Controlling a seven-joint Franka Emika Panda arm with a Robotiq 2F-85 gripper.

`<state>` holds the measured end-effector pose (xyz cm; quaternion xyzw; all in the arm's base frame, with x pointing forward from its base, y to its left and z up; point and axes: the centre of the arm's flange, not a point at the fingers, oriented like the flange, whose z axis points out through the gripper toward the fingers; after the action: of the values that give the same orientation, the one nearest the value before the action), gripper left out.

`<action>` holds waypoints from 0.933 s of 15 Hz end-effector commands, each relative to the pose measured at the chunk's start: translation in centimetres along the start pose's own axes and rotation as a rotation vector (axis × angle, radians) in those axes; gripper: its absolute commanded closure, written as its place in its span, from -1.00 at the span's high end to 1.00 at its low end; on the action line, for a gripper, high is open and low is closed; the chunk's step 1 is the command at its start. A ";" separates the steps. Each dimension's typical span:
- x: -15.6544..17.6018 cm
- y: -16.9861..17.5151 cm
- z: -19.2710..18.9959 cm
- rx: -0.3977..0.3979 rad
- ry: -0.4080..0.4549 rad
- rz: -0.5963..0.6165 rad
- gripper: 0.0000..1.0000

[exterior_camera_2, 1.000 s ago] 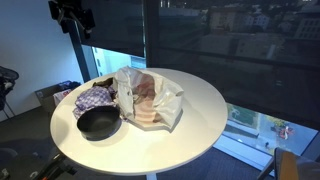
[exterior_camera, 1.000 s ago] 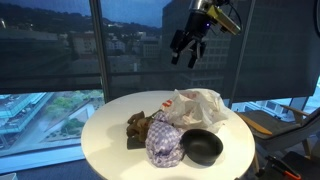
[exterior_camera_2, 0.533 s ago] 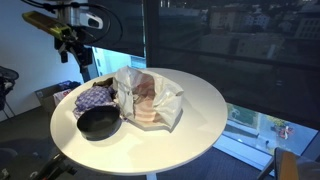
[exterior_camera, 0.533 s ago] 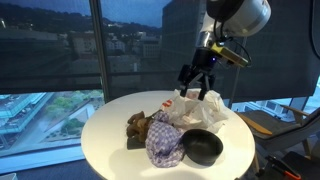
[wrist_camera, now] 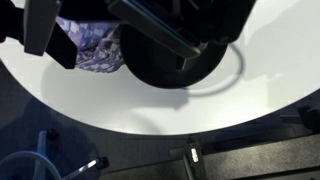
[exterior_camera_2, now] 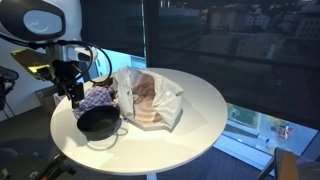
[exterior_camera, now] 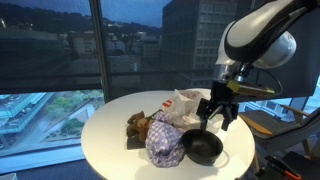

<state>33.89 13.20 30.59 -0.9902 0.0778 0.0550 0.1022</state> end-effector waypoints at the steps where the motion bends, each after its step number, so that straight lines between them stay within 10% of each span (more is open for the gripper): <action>1: -0.8 3.0 1.2 -0.032 0.087 0.138 1.00; 8: 2.1 9.7 5.3 -0.007 0.058 0.448 1.00; 14: 2.8 12.2 10.5 0.098 0.065 0.458 1.00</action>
<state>36.73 3.71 20.92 -0.9412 0.3152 0.0667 0.1016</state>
